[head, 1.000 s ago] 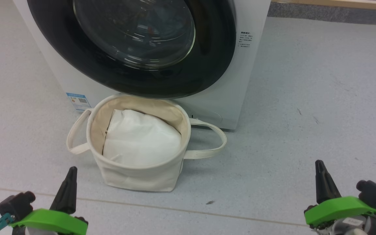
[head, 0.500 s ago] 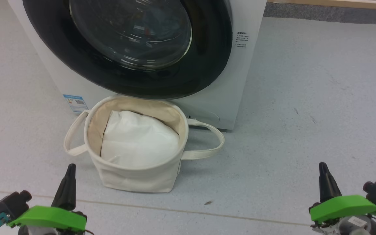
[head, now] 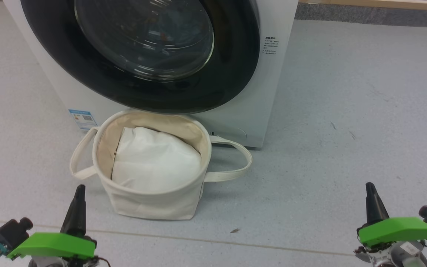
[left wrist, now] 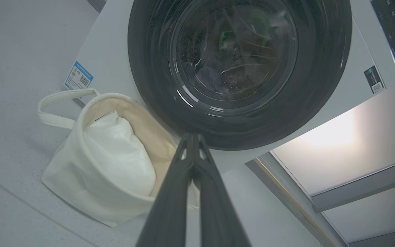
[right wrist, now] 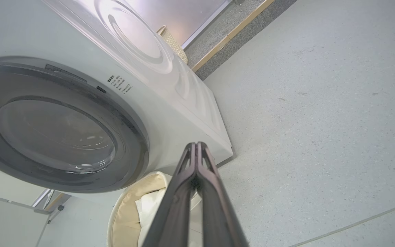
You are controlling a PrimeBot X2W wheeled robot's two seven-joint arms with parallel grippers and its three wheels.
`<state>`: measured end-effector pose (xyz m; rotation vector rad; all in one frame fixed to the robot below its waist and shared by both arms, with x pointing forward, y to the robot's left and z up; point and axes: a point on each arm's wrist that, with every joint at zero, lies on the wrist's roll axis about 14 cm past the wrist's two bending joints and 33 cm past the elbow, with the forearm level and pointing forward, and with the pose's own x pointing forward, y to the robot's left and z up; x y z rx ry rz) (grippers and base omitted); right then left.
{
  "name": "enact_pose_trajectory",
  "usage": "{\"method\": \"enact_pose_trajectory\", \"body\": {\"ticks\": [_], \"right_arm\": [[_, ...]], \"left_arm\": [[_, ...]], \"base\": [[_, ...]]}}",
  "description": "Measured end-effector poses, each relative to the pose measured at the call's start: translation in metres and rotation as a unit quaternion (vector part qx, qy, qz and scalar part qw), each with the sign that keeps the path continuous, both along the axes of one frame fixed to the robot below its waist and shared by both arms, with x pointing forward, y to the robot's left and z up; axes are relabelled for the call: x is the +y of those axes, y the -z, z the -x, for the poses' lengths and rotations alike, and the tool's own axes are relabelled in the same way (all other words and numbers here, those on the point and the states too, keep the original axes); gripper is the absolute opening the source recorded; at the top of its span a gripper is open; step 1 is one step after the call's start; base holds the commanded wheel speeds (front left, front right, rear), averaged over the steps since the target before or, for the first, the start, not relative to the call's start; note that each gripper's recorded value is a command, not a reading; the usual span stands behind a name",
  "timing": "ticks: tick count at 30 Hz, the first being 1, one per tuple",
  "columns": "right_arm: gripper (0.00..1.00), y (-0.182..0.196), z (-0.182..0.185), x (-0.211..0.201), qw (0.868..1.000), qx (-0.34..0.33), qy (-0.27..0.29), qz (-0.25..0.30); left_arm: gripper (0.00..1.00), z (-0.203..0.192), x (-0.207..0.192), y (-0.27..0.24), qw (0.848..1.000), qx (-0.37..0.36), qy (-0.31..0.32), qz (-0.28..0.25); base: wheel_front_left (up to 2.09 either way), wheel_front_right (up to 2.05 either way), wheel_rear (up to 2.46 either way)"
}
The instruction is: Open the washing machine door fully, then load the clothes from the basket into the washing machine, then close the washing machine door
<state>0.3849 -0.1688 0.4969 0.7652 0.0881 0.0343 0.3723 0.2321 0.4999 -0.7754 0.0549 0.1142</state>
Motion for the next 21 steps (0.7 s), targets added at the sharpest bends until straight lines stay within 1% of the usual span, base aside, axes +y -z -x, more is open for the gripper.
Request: {"method": "enact_pose_trajectory", "body": {"ticks": [10,13,21], "right_arm": [[0.0,0.002,0.002,-0.009,0.998,0.012,0.016,-0.054],[0.0,0.003,0.002,-0.01,0.997,0.015,0.021,-0.075],[0.0,0.003,0.003,-0.014,0.993,0.02,0.03,-0.117]], "left_arm": [[0.0,-0.003,-0.007,-0.002,0.999,0.0,0.001,0.054],[0.0,-0.005,-0.01,-0.005,0.997,-0.004,0.0,0.078],[0.0,-0.006,-0.012,-0.007,0.993,-0.005,-0.001,0.117]], "base": [[0.0,0.0,0.0],[0.0,0.0,0.0],[0.0,0.0,0.0]]}}
